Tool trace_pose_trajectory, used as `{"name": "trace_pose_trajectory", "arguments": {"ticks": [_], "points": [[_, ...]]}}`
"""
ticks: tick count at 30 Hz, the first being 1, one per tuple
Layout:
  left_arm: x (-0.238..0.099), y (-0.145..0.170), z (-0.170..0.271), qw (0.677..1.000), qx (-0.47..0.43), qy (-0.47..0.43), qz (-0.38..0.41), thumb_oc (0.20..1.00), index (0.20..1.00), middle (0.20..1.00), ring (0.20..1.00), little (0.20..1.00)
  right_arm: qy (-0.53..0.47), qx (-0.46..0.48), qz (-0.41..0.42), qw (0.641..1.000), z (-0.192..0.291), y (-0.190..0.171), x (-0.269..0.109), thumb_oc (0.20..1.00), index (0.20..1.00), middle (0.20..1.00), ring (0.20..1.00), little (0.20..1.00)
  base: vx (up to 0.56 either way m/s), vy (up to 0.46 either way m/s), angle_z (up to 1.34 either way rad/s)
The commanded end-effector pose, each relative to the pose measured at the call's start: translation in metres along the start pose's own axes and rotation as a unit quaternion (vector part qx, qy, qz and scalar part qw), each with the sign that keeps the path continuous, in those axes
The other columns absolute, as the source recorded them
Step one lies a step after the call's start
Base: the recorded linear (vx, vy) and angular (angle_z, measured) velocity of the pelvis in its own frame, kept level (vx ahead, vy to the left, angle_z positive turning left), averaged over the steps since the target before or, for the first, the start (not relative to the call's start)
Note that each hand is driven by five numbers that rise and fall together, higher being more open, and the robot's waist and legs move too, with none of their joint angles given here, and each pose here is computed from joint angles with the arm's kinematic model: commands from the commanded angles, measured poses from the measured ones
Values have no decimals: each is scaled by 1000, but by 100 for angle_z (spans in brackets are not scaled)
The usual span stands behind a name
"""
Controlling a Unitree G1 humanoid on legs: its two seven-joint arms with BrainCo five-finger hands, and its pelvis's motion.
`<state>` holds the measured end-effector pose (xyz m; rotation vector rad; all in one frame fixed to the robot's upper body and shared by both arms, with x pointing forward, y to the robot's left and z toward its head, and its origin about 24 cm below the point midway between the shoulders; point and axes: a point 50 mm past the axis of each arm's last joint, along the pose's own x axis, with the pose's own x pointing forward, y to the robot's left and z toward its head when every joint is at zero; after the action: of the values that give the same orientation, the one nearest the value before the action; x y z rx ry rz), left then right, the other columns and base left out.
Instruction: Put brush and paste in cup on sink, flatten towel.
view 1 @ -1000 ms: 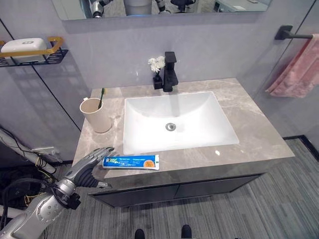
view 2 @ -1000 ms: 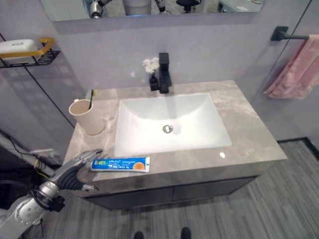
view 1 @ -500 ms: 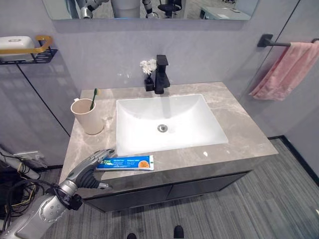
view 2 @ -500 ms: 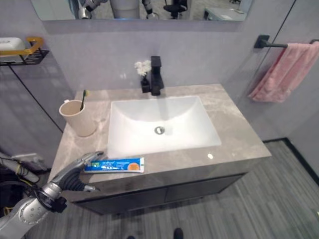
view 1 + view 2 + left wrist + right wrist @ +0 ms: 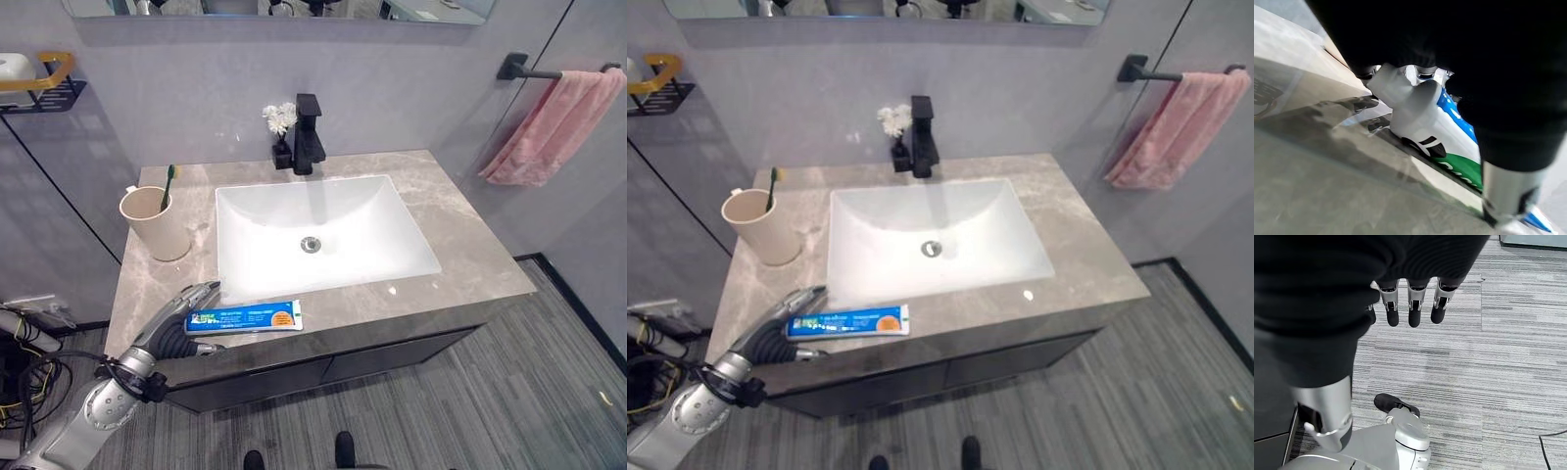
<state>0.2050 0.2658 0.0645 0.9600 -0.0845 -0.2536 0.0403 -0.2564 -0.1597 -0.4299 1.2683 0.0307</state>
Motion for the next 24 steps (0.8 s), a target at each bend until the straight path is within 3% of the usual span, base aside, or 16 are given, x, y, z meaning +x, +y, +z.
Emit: {"name": "trace_pose_trajectory", "arguments": {"ticks": [1,4,19,22,23,24], "points": [[11,4,5,1000,-8,-14,7,755,755,755,755,755,-36,-32,-3,999,24,-7,4,1000,1000,1000,1000,1000,21,16,-6],[12,2,4,1000,0,-13,-4,718,718,718,718,718,-39,-35,-4,999,26,-9,4,1000,1000,1000,1000,1000,5,5,-1],[10,-5,2,999,25,-11,-43,765,765,765,765,765,-39,-37,-16,998,25,-15,4,1000,1000,1000,1000,1000,2,0,-1],[9,-8,-2,999,24,-2,-49,693,693,693,693,693,-37,-35,-17,999,24,-15,4,1000,1000,1000,1000,1000,0,0,0],[8,-10,-4,998,23,4,-53,583,583,583,583,583,-36,-35,-18,999,23,-16,4,1000,1000,1000,1000,1000,0,0,0],[8,-10,-4,998,23,4,-53,580,580,580,580,580,-36,-35,-18,999,23,-16,4,1000,1000,1000,1000,1000,0,0,0]]}}
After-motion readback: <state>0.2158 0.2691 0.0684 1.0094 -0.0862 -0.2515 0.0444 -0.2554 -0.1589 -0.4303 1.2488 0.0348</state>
